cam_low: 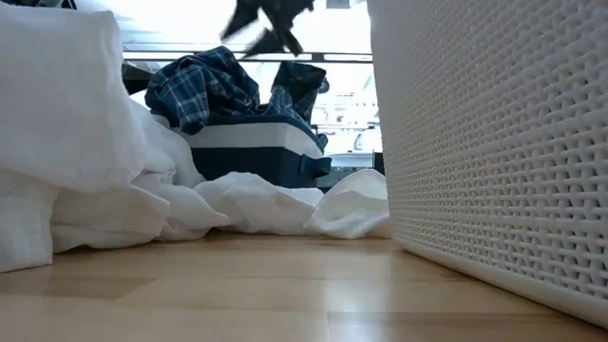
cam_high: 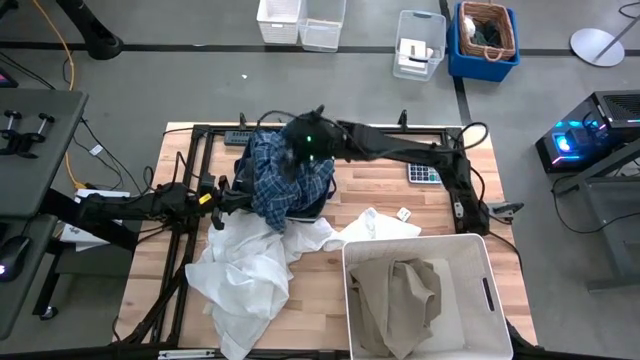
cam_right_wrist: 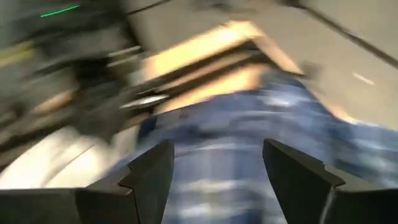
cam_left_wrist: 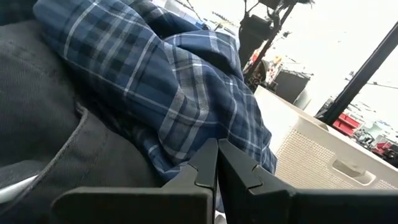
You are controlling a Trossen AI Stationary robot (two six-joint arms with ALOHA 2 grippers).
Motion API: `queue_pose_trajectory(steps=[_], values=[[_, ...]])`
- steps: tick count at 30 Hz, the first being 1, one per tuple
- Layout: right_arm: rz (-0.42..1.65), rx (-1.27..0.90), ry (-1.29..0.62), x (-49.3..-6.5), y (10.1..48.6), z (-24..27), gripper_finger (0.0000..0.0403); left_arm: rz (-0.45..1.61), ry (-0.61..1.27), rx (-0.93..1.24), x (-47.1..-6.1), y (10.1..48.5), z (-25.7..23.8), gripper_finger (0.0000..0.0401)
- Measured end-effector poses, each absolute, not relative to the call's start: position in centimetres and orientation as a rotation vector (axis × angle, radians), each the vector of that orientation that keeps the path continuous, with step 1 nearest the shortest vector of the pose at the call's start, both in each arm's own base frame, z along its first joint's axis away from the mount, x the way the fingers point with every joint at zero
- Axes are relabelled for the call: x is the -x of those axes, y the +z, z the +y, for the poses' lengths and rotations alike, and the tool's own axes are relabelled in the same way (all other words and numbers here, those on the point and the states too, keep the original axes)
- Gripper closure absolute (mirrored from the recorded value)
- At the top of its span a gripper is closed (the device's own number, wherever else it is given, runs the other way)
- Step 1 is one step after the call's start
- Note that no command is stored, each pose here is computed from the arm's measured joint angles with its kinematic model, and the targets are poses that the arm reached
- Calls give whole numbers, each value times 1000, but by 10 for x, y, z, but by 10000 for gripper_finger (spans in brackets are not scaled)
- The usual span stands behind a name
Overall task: Sort clothes
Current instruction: Put the white long sleeve shirt into the white laundry bin
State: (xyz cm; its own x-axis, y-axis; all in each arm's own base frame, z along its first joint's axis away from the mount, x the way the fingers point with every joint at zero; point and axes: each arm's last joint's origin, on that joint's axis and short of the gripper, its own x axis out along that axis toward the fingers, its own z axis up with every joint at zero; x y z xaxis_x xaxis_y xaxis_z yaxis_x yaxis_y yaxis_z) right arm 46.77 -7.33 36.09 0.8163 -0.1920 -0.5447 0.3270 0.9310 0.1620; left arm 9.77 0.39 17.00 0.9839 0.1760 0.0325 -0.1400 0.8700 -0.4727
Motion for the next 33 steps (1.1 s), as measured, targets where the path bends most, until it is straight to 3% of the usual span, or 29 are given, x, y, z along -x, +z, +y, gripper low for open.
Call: queue_pose_trajectory(steps=[4,7,22,28,33], values=[[616,-147,20,-470,359,-26,160,-75,165,488,-98,170,4,401],[675,-113,107,-469,351,4,160,-75,165,488,-98,170,4,401],[738,-102,246,-478,303,88,160,-75,165,488,-98,170,4,401],[741,41,346,-493,266,116,160,-75,165,488,-98,170,4,401],[685,134,292,-509,241,122,160,-75,165,488,-98,170,4,401]])
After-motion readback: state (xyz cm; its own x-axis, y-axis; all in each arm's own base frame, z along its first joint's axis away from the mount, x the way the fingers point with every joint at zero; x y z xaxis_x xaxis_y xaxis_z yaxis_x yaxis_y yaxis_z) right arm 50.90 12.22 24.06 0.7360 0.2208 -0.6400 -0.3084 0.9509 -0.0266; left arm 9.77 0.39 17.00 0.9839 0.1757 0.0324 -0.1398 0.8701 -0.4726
